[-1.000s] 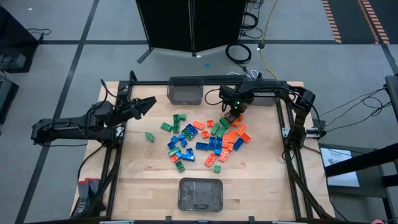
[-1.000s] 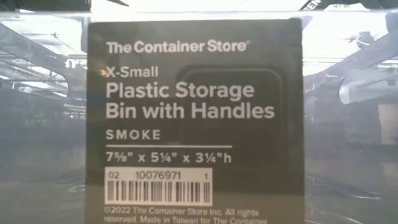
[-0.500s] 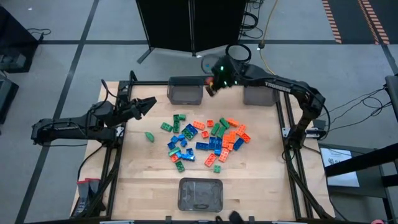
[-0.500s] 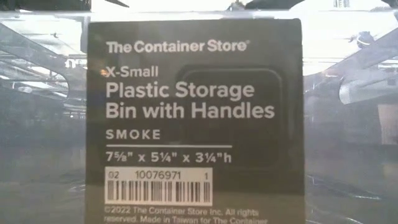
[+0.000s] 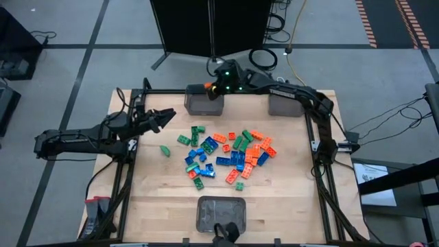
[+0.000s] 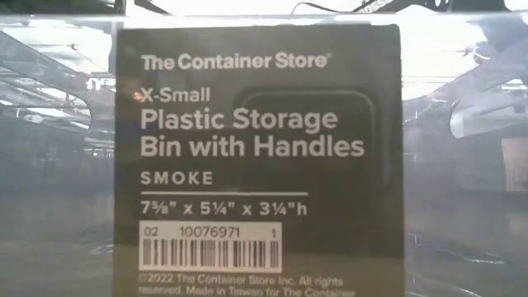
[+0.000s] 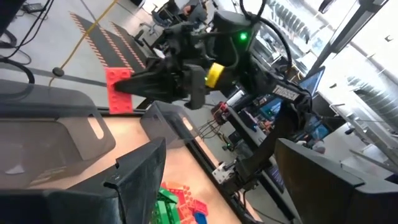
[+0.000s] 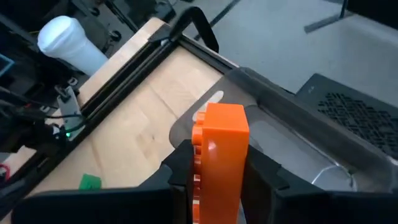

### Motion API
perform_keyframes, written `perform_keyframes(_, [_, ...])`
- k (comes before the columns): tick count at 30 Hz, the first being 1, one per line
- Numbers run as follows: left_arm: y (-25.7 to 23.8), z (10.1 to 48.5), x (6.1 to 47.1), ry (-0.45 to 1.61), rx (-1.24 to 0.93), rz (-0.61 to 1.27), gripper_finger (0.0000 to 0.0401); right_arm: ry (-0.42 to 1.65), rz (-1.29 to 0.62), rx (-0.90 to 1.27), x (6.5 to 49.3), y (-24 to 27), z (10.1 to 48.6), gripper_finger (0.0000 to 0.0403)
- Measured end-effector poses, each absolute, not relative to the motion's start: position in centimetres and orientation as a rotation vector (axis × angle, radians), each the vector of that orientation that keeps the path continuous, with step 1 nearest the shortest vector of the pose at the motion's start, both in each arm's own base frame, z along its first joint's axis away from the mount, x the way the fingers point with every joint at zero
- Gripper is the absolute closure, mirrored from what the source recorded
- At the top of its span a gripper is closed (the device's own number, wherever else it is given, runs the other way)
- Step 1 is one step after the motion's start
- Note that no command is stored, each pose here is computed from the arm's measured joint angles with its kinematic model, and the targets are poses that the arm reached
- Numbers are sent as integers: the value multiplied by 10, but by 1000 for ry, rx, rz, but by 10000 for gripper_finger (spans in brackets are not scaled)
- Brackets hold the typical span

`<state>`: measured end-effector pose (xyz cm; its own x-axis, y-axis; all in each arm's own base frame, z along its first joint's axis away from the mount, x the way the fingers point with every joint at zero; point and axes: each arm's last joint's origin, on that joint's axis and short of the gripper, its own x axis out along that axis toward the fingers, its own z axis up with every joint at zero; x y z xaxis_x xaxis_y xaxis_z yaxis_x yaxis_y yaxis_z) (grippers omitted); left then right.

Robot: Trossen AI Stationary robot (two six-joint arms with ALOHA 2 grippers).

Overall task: Sort blocks
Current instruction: Put the orange game piece into the top left black bin, then put the green game piece into the bottom black bin

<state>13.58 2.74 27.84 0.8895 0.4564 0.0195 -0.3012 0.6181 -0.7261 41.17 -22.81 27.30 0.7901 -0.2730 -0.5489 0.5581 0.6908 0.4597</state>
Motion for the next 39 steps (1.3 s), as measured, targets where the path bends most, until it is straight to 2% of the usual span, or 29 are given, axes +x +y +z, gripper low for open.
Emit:
perform_keyframes(5, [27,278,136,-211,-793,439,99,573,-576,691,410,-235,255,332])
perform_keyframes(12, [27,279,136,-215,-794,437,99,624,-599,665,407,-236,249,249])
perform_keyframes(19, [27,279,136,-215,-795,437,99,608,-580,632,407,-239,251,232])
perform_keyframes(22, [27,279,136,-213,-795,433,99,616,-454,610,404,-234,262,235])
perform_keyframes(26, [27,279,136,-205,-796,413,99,632,-243,489,386,-211,309,240])
perform_keyframes(29, [27,279,136,-201,-796,405,99,768,-135,348,362,-177,335,243])
perform_keyframes(33, [27,279,136,-198,-792,406,99,1044,-26,223,330,-127,348,243])
perform_keyframes(36, [27,278,136,-190,-768,409,99,1197,-82,170,311,-103,345,243])
perform_keyframes(39, [27,278,136,-189,-768,409,99,1251,-139,174,299,-91,329,243])
